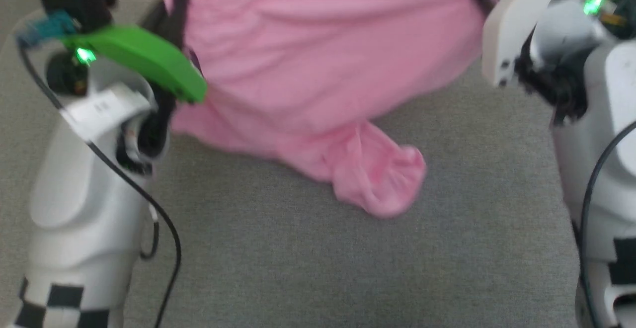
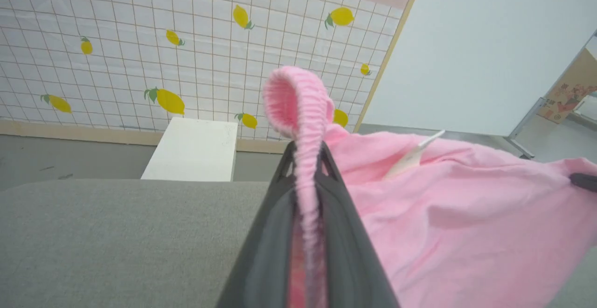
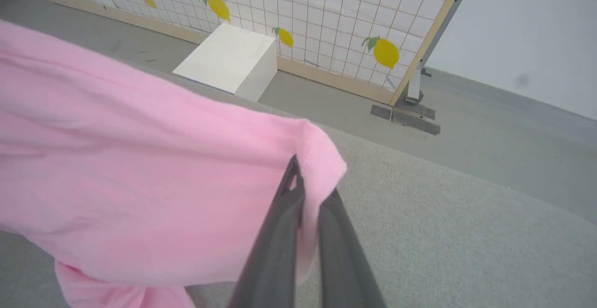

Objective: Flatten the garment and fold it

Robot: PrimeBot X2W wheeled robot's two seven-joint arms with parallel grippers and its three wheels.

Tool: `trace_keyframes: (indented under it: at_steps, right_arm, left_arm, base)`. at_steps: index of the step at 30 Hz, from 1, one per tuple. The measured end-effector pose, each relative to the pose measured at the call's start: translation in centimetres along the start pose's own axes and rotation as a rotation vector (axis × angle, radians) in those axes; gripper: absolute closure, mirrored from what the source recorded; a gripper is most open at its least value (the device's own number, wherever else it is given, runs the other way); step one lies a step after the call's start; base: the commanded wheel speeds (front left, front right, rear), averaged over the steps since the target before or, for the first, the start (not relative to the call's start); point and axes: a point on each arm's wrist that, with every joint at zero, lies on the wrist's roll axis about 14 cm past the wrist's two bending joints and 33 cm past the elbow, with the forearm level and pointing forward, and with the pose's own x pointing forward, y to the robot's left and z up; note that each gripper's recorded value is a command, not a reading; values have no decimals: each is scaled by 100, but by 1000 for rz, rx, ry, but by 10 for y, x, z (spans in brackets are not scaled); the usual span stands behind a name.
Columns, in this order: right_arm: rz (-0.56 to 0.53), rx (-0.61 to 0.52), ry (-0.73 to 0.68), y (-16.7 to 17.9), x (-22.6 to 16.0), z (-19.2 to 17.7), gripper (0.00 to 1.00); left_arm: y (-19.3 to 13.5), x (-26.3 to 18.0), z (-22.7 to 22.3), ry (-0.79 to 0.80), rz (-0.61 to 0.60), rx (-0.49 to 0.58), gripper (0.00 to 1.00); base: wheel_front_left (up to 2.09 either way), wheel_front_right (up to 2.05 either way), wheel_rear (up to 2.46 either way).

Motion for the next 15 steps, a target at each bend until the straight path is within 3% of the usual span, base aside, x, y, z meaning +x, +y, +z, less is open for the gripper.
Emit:
trace_keyframes:
  at_steps: [11, 15]
  right_arm:
    - [-90, -73, -430, -34, 17, 137, 100]
    - [-106, -83, -539, -40, 22, 159, 100]
  left_arm:
    - [15, 74, 105, -370, 16, -148, 100]
    - [15, 92, 115, -436, -9, -156, 100]
  base:
    - [0, 0, 0]
    - [0, 0, 0]
